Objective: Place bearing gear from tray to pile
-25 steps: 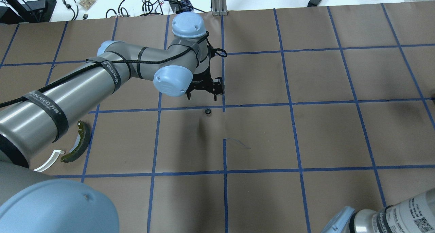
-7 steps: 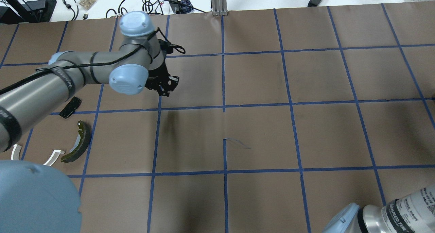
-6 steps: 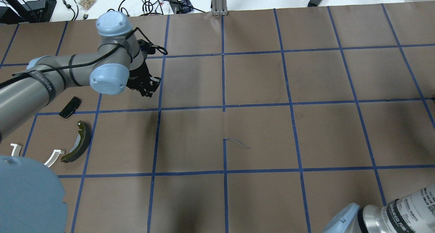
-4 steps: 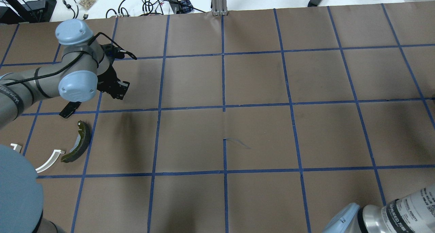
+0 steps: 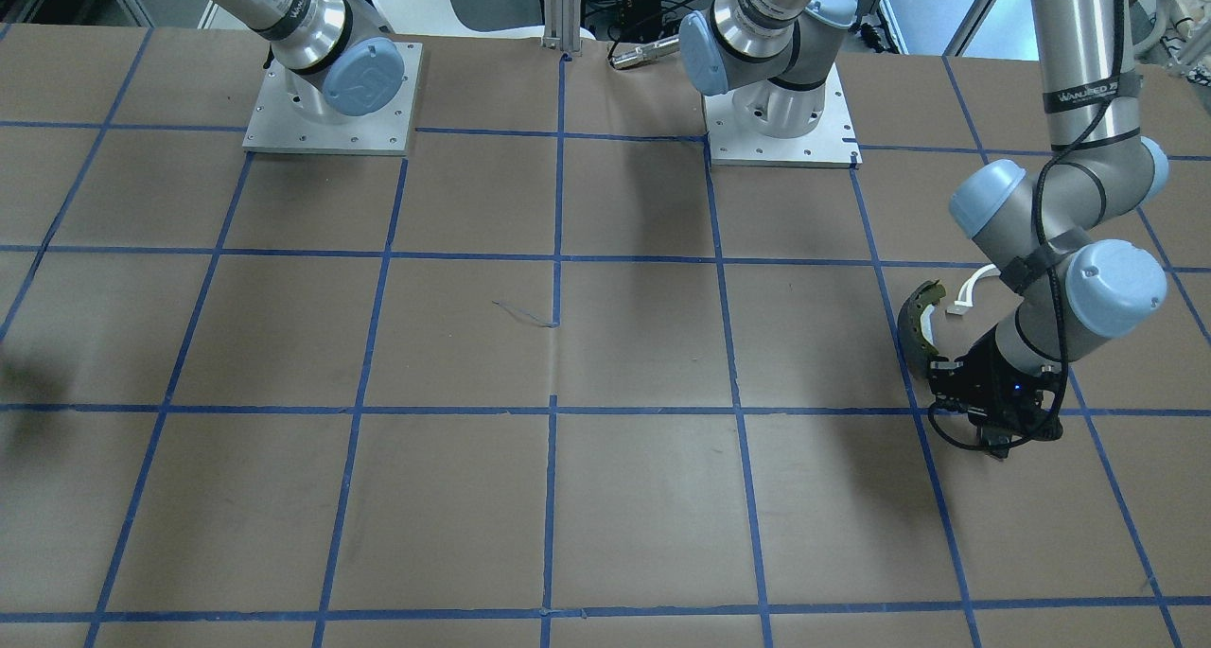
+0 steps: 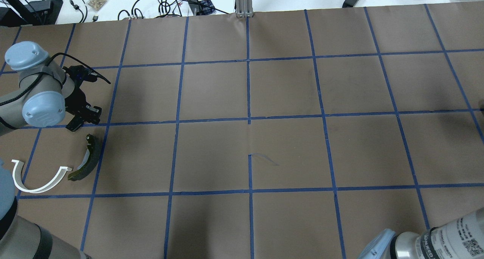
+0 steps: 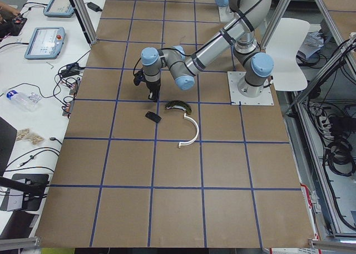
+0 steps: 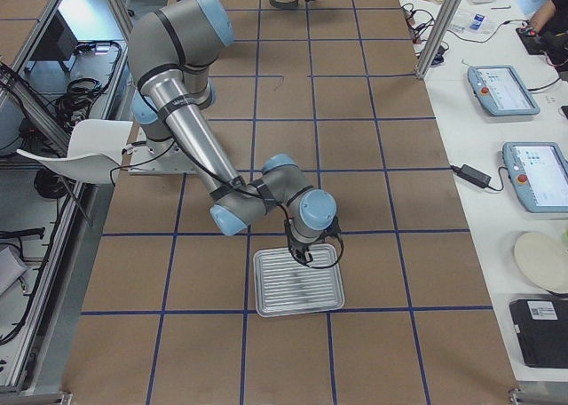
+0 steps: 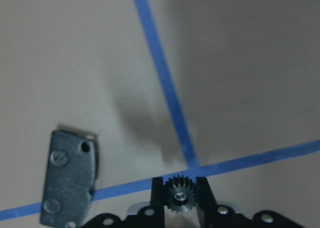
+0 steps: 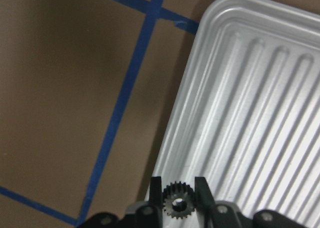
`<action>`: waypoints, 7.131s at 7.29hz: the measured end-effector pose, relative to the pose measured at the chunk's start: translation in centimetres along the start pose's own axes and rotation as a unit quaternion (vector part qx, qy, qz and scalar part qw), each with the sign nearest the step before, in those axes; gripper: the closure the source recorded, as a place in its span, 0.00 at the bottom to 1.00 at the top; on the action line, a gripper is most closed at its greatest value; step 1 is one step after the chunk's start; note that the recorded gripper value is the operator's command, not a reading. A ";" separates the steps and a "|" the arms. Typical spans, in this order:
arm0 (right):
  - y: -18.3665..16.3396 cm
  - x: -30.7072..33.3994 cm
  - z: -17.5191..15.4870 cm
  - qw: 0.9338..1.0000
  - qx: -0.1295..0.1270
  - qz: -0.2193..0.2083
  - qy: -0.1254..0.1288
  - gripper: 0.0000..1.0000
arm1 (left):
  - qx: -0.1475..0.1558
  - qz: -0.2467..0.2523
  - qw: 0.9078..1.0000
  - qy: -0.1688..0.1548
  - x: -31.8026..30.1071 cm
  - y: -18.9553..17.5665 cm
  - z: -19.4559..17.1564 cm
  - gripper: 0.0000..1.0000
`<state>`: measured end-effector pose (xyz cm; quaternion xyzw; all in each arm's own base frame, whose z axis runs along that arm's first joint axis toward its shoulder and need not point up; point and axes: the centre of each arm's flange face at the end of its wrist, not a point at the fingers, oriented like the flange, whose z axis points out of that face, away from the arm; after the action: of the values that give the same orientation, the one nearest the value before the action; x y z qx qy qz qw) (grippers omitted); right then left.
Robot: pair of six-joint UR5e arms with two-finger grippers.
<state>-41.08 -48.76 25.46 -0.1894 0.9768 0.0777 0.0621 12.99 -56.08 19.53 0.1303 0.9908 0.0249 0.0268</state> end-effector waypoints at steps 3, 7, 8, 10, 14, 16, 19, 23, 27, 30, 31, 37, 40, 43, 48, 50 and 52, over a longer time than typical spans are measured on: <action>-12.0 -16.4 -6.6 0.996 -0.037 0.079 -0.004 0.93 | -0.002 0.004 1.000 0.003 -0.1 -0.3 0.0 0.00; -26.7 -44.0 -6.6 0.976 -0.007 0.209 0.056 0.93 | 0.014 0.032 0.999 -0.008 6.3 -4.4 -5.6 0.00; -29.2 -50.8 -5.3 0.971 0.019 0.230 0.058 0.94 | 0.020 0.028 0.999 -0.006 8.6 -5.0 -6.7 0.00; -33.0 -62.3 -0.3 0.965 0.057 0.250 0.052 0.93 | 0.034 0.002 0.999 0.005 12.4 -5.8 -8.2 0.00; -36.4 -70.0 6.8 0.964 0.108 0.237 0.047 0.00 | 0.043 -0.042 0.998 0.025 21.1 -6.9 -9.1 0.00; -37.1 -67.8 4.2 0.964 0.119 0.234 0.041 0.00 | 0.039 -0.053 0.997 0.032 22.5 -7.1 -8.6 0.00; -34.2 -58.1 -7.4 0.970 0.119 0.203 0.054 0.00 | 0.038 -0.080 0.995 0.038 27.4 -7.8 -8.2 0.00; -22.3 -54.3 -19.5 0.979 0.113 0.158 0.069 0.00 | 0.054 -0.122 0.990 0.042 41.2 -10.3 -6.5 0.01; -17.5 -55.6 -21.4 0.974 0.143 0.158 0.073 0.00 | 0.045 -0.116 0.992 0.027 47.2 -12.9 -2.9 0.19; -17.3 -55.7 -22.4 0.974 0.140 0.166 0.071 0.00 | 0.038 -0.115 0.992 0.027 47.5 -13.8 -1.4 0.44; -17.5 -55.6 -22.5 0.973 0.136 0.174 0.071 0.00 | 0.038 -0.114 0.992 0.026 47.3 -14.1 -1.1 0.48; -18.2 -55.5 -22.7 0.974 0.129 0.177 0.064 0.00 | 0.034 -0.115 0.992 0.027 46.3 -13.9 -0.9 0.62; -18.9 -55.3 -23.3 0.973 0.134 0.179 0.064 0.00 | 0.031 -0.115 0.993 0.028 46.3 -13.8 -0.7 0.79; -19.2 -55.1 -23.7 0.975 0.104 0.184 0.066 0.00 | 0.036 -0.105 0.993 0.027 44.9 -14.1 -1.7 0.82; -19.1 -55.2 -23.8 0.976 0.103 0.180 0.064 0.00 | 0.043 -0.052 0.998 0.002 27.0 -12.6 -7.7 0.82; -19.1 -55.2 -23.8 0.976 0.104 0.180 0.063 0.00 | 0.032 -0.005 0.999 -0.009 16.2 -8.7 -7.1 0.82; -19.1 -55.3 -23.9 0.976 0.105 0.180 0.063 0.00 | 0.025 0.014 0.999 -0.028 7.1 -5.4 -6.7 0.82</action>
<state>14.85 -50.54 54.79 -0.0069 0.9996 -0.0275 0.0051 4.35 -59.78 25.54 0.1449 0.9882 -0.0033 0.0504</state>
